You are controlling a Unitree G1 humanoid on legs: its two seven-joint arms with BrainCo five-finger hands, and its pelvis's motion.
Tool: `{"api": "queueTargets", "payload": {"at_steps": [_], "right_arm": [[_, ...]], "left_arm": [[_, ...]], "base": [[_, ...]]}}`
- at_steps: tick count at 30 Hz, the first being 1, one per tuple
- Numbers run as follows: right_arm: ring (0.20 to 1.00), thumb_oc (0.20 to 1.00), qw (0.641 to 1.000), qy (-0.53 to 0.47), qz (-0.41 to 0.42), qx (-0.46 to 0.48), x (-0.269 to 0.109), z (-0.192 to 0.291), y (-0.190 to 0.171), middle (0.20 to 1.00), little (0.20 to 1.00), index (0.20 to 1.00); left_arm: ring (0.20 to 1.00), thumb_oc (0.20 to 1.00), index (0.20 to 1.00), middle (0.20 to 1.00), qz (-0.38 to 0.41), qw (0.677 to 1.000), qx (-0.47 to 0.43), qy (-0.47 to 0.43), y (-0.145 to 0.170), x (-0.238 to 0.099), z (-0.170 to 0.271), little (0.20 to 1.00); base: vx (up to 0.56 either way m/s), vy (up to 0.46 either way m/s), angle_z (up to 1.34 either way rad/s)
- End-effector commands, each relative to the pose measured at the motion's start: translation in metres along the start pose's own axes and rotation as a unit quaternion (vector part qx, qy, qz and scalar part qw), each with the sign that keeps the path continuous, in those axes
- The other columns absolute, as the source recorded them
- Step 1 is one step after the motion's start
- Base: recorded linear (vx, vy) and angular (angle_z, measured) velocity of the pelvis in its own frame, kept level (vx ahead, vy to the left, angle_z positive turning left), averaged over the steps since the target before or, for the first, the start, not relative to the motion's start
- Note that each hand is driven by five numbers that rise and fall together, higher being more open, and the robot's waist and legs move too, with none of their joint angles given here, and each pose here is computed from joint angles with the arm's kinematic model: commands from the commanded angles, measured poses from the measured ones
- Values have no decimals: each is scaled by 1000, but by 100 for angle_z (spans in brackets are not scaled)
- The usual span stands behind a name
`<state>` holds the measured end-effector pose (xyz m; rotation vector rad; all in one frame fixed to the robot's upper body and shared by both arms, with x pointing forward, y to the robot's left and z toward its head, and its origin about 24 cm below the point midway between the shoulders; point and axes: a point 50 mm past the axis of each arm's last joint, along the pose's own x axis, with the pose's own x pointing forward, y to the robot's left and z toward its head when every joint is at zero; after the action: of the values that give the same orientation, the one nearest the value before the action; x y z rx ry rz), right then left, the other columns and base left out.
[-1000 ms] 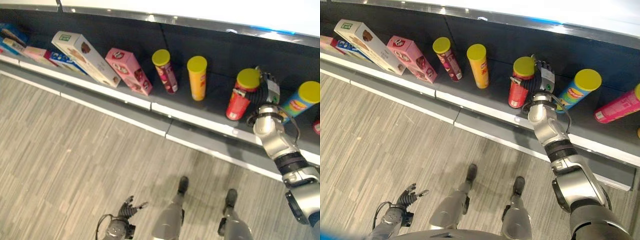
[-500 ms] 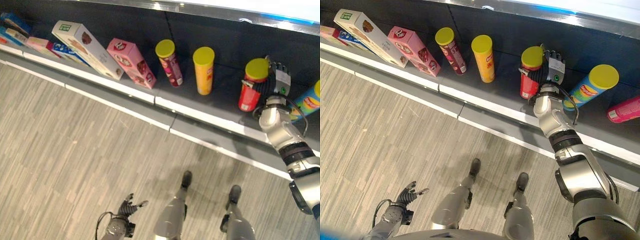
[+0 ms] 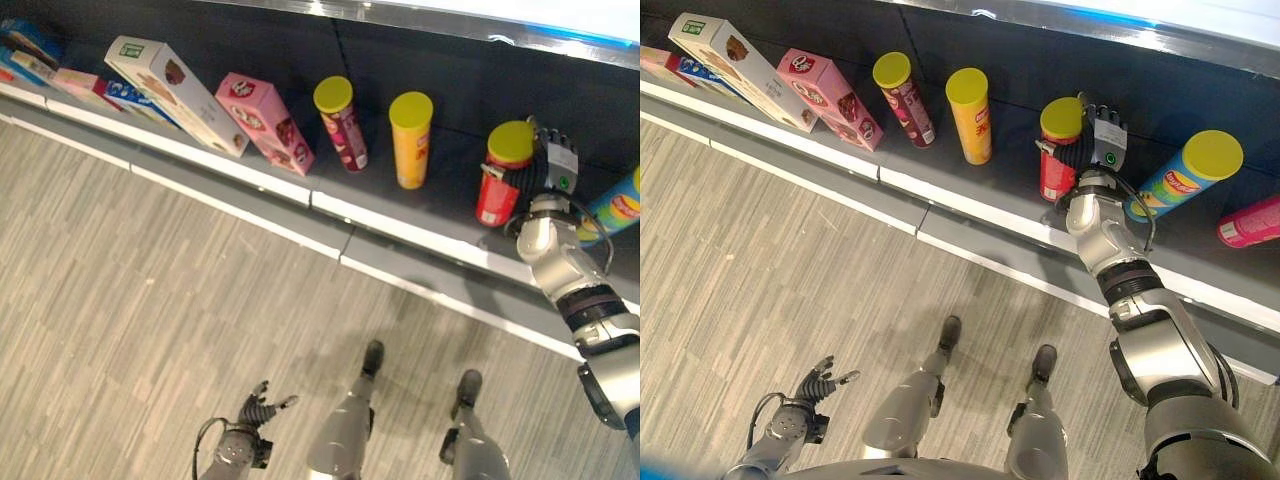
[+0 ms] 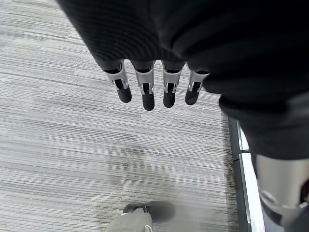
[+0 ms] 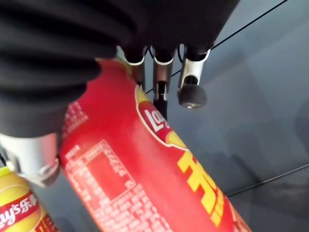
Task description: Put the goods on the table back onto the shelves and tidy them up.
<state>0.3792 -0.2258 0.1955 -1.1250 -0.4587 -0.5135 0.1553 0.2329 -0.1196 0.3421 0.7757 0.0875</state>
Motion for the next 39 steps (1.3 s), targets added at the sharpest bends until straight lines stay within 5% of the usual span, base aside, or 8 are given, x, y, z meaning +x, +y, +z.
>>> {"api": "queueTargets", "payload": {"at_steps": [1,24,25,26,39], "right_arm": [[200,200,996,-59,-61,8,28,29,-26,200,200,200],[200,200,997,-46,-59,7,32,27,-25,200,200,200],[555,555,997,-46,-58,6,31,26,-25,555,555,555],[1000,1000,997,-47,-56,7,31,27,-24,1000,1000,1000],[1000,1000,998,-39,-49,27,19,28,-11,1000,1000,1000]], "left_arm": [[1000,1000,1000,1000,10,999,30,-12,13,5,7,1000],[1000,1000,1000,1000,10,999,31,-12,11,6,8,1000],[1000,1000,1000,1000,10,999,32,-11,11,5,7,1000],[1000,1000,1000,1000,9,999,32,-11,11,5,7,1000],[1000,1000,1000,1000,9,999,34,2,7,7,5,1000]], "base": [[0,0,0],[0,0,0],[0,0,0],[0,0,0],[0,0,0]]}}
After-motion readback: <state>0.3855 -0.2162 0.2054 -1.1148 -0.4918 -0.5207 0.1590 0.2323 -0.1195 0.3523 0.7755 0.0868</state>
